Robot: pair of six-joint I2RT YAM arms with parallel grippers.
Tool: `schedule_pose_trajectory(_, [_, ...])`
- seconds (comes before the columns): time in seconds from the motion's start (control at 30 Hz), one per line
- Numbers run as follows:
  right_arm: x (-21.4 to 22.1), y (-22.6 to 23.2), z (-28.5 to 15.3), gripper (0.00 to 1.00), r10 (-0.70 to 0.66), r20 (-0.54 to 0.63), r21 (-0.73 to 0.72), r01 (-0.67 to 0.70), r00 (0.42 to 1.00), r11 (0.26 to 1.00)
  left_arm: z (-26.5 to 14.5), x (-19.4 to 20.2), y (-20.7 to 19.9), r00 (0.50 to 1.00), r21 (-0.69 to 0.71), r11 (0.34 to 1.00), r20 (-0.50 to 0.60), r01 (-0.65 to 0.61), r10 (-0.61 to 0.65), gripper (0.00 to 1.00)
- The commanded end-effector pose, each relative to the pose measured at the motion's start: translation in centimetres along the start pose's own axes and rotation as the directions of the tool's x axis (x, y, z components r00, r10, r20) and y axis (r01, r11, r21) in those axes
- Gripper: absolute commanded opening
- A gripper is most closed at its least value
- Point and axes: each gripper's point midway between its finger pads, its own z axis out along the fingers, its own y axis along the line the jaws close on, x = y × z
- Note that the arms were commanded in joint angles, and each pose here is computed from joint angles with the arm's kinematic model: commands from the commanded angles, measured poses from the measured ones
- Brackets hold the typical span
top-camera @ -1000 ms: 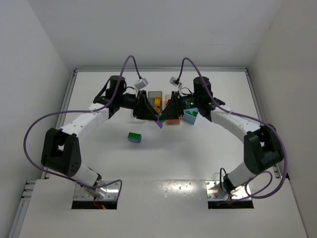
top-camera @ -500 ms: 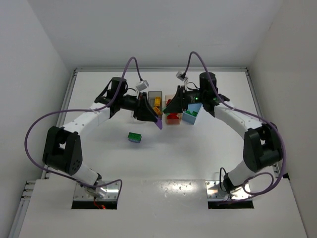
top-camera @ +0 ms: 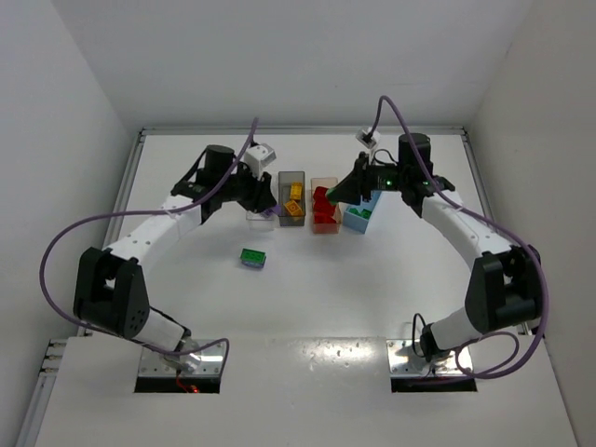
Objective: Sort the legos into containers by color
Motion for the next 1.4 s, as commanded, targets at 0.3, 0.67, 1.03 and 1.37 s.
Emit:
schedule_pose_trajectory(0.3, [1.8,-9.7,-3.1,0.04,0.005,-0.023,0.424,0.005,1.0,0.905,2.1,0.7,10.2,0.995,-0.466,0.883,-0.054,0.049,-0.084,0.12])
schedule_pose_trajectory(0.67, [3.1,-15.8,-4.2,0.04,0.098,-0.008,0.511,-0.08,0.995,0.856,3.8,-1.2,9.3,0.989,-0.391,0.91,0.003,0.138,-0.148,0.79])
schedule_pose_trajectory(1.03, [5.1,-19.7,-6.2,0.53,0.107,-0.071,0.626,-0.039,0.992,0.779,0.8,-2.9,6.0,0.986,-0.132,0.979,0.082,0.154,-0.144,0.95])
schedule_pose_trajectory(1.37, [2.5,-16.7,-6.4,0.84,0.02,-0.06,0.589,0.019,0.998,0.808,-4.2,5.7,1.4,0.953,0.146,0.963,-0.172,-0.226,0.25,0.83])
